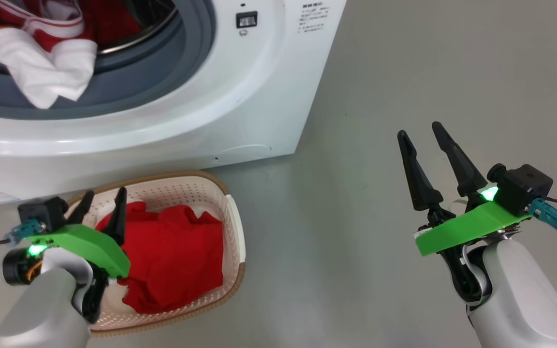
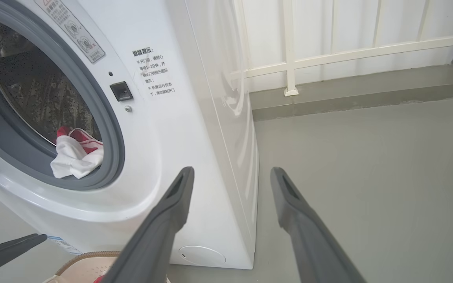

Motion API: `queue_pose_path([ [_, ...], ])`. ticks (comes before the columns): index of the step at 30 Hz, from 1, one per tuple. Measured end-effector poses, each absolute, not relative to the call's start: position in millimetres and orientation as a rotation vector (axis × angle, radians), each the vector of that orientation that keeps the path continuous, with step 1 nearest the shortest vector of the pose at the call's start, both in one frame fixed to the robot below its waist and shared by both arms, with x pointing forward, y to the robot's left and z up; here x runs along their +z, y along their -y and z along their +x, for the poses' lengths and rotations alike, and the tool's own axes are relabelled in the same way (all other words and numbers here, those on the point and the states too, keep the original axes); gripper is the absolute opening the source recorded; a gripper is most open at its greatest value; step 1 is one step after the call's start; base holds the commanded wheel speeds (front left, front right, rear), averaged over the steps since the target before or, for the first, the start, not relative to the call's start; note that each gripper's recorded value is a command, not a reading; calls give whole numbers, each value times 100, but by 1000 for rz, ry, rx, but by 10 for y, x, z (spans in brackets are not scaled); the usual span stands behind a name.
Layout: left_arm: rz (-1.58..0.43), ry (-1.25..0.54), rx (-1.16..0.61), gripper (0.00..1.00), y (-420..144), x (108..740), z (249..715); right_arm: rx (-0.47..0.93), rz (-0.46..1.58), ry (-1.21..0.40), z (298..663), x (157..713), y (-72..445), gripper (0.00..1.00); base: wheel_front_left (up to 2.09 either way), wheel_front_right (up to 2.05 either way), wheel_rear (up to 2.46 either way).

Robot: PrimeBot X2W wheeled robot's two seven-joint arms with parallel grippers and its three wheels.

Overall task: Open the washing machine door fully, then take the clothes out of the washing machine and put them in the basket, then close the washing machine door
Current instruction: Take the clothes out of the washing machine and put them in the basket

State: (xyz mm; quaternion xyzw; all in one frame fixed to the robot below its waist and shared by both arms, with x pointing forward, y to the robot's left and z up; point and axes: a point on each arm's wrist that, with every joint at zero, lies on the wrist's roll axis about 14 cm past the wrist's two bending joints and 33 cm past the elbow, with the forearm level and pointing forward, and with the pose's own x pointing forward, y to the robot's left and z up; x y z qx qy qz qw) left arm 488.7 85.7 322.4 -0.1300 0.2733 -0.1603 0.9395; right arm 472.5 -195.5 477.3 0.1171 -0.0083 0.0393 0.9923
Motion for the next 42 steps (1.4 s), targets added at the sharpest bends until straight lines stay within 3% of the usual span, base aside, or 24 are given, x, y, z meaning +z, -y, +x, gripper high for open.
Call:
queue_pose_path([
  [15, -290, -285, -266, 100, -1089, 4032, 4752, 116, 245, 56, 4604, 4994, 1846, 100, 0, 0, 0],
  [42, -270, -8, -118, 100, -1570, 4980, 4063, 194, 252, 88, 4259, 5231, 1639, 100, 0, 0, 0],
])
